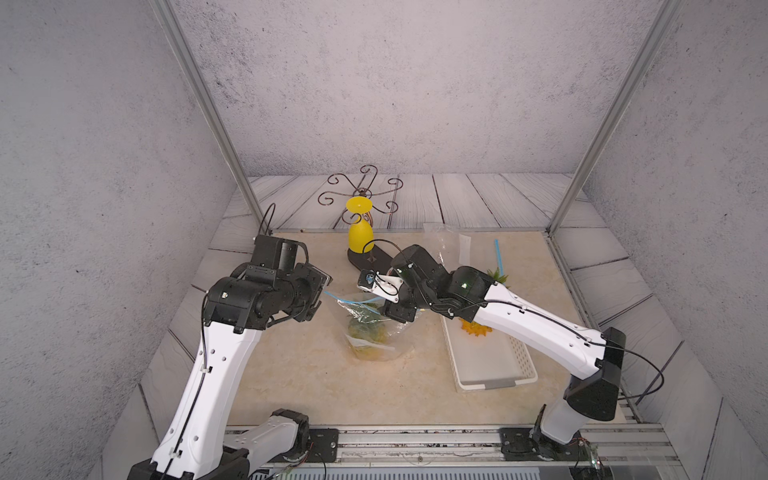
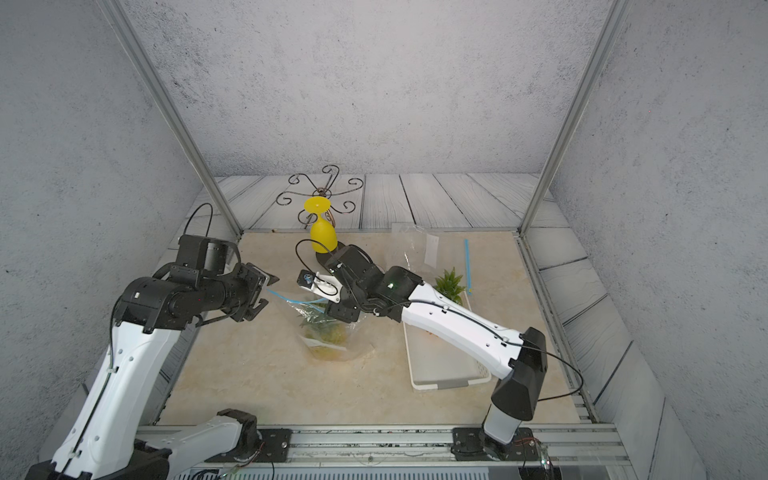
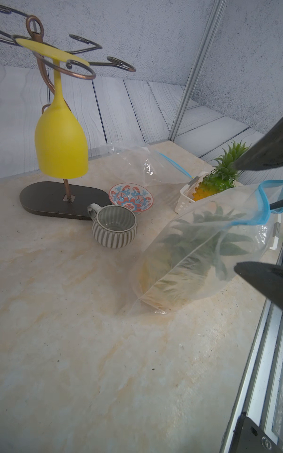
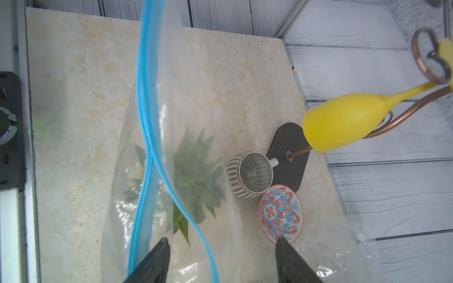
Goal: Open the zip-top bag and take out the pineapple
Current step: Open the zipper of the food storage bag at the center of the board.
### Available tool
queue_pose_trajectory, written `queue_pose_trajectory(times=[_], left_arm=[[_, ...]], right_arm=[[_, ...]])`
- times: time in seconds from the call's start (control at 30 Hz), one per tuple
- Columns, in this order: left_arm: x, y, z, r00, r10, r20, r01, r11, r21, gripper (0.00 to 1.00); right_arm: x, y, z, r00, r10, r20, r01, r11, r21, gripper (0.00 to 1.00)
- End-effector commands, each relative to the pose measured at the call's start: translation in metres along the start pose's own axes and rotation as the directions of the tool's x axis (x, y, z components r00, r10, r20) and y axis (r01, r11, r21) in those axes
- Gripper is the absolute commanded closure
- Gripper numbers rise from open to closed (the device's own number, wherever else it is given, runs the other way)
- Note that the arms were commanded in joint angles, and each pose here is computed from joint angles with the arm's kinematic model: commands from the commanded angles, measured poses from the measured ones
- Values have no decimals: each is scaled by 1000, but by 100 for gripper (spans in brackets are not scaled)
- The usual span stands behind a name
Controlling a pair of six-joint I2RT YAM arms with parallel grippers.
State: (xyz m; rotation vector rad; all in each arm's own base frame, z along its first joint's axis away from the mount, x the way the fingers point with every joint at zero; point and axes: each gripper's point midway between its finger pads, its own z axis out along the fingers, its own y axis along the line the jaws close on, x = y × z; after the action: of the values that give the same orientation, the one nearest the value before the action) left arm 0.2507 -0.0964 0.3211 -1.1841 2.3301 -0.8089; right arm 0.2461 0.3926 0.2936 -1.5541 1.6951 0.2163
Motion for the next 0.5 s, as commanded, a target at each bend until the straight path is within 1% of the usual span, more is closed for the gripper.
queue_pose_trajectory(times=[0.0, 0.2, 0.27, 0.3, 0.33, 0.4, 0.47], left_arm=[[-3, 5, 8, 1000, -4, 11, 4, 1000, -29, 38], [-5, 7, 12, 1000, 5, 18, -4, 999, -44, 38], [-5, 8, 12, 1000, 9, 20, -8, 999, -47, 39], [-5, 8, 12, 1000, 10, 19, -9, 999, -48, 39], [-5, 9, 13, 1000, 12, 19, -11, 999, -50, 39], [-6, 9, 13, 1000, 13, 20, -12, 999, -50, 40], [-6, 8, 11, 1000, 14, 26, -13, 999, -48, 40]], right_arm=[[-21, -15, -29, 991, -86, 98, 76, 992, 98, 28], [-33, -17, -51, 983, -75, 169, 59, 993, 100, 28], [-36, -17, -58, 980, -64, 188, 47, 994, 97, 33], [-39, -17, -62, 978, -57, 202, 38, 995, 94, 37], [-41, -15, -65, 976, -52, 214, 35, 996, 82, 45], [-43, -7, -69, 972, -40, 230, 35, 999, 27, 70], [-42, 2, -70, 975, -17, 220, 25, 999, -34, 91]])
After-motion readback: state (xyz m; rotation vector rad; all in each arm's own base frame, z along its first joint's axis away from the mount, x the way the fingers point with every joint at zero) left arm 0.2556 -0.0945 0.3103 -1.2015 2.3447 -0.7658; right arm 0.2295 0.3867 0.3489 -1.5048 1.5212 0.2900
